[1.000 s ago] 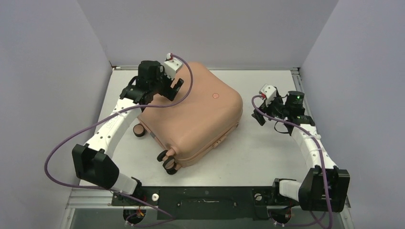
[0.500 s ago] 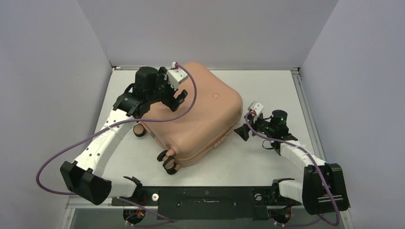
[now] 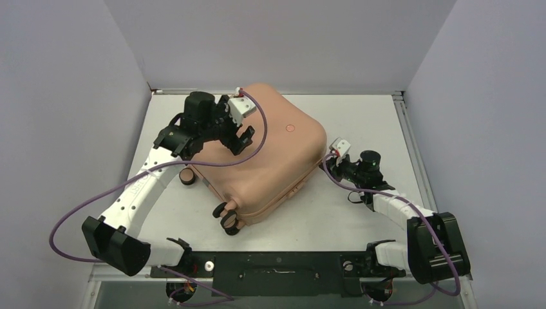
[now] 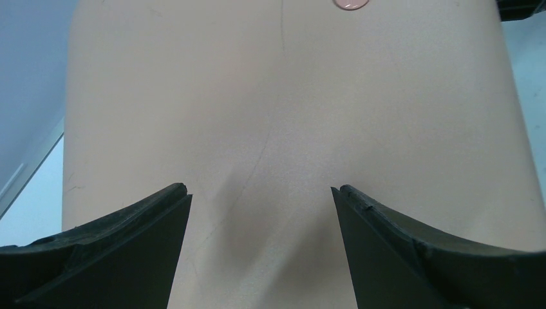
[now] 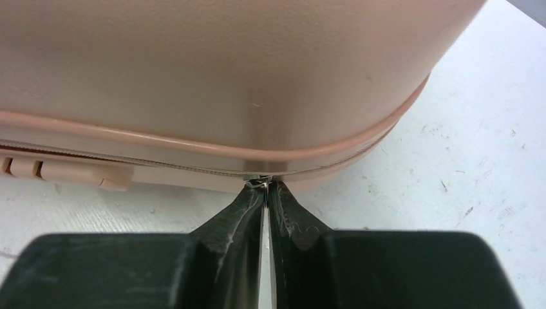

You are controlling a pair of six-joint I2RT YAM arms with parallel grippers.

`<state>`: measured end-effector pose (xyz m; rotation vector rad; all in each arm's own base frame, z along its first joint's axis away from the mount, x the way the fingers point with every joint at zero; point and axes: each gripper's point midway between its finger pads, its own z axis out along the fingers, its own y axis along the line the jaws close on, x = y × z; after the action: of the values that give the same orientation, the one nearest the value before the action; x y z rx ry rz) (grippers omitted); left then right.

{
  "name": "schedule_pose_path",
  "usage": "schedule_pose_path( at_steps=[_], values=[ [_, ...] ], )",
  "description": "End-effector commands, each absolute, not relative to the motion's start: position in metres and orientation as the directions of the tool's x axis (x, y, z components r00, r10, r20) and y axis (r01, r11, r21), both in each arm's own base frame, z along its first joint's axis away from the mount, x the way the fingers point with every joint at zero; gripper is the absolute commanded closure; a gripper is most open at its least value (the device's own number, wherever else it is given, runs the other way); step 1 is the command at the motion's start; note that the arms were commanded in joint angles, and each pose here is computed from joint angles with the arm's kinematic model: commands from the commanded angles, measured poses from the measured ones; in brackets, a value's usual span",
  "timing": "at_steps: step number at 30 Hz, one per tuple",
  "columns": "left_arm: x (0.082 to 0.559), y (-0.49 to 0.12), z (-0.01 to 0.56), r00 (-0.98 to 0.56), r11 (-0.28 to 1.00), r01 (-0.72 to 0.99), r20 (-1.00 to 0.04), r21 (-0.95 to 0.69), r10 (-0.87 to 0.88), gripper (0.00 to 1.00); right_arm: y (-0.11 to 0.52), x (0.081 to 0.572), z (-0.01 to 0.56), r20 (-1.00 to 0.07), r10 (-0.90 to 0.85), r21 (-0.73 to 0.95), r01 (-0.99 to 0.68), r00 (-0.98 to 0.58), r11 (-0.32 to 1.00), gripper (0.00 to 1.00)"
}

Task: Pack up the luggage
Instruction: Zip the luggage at the center of the board.

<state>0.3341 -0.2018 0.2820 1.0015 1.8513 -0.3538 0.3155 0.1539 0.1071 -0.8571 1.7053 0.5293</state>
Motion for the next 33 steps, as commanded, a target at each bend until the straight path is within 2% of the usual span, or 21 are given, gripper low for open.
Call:
schedule_pose_path(
  at_steps=[1,9,17,24,28,33],
  values=[
    [0.312,-0.229,0.314,-0.124,0.509,0.851,-0.892,0.13,0.435,0.17,0.156,0.328,0.131,-0.956,-0.291,-0.162,-0.768,-0.033,0.619,0.94],
    [0.247,-0.247,0.29,-0.103,0.24,0.971,-0.866,0.021,0.489,0.26,0.126,0.344,0.135,-0.944,-0.323,-0.188,-0.691,-0.069,0.698,0.95],
    [0.222,-0.235,0.246,-0.104,0.192,0.981,-0.799,0.014,0.592,0.36,0.091,0.371,0.136,-0.926,-0.354,-0.229,-0.554,-0.129,0.8,0.95],
    [0.204,-0.226,0.219,-0.109,0.161,0.987,-0.758,-0.005,0.643,0.51,0.067,0.404,0.141,-0.922,-0.336,-0.234,-0.411,-0.194,0.881,0.95],
    [0.195,-0.223,0.209,-0.109,0.14,0.99,-0.739,-0.02,0.665,0.53,0.055,0.42,0.141,-0.916,-0.335,-0.251,-0.337,-0.221,0.908,0.95],
    [0.189,-0.223,0.201,-0.11,0.122,0.992,-0.724,-0.036,0.681,0.55,0.058,0.454,0.132,-0.91,-0.333,-0.24,-0.34,-0.247,0.909,0.95]
  ],
)
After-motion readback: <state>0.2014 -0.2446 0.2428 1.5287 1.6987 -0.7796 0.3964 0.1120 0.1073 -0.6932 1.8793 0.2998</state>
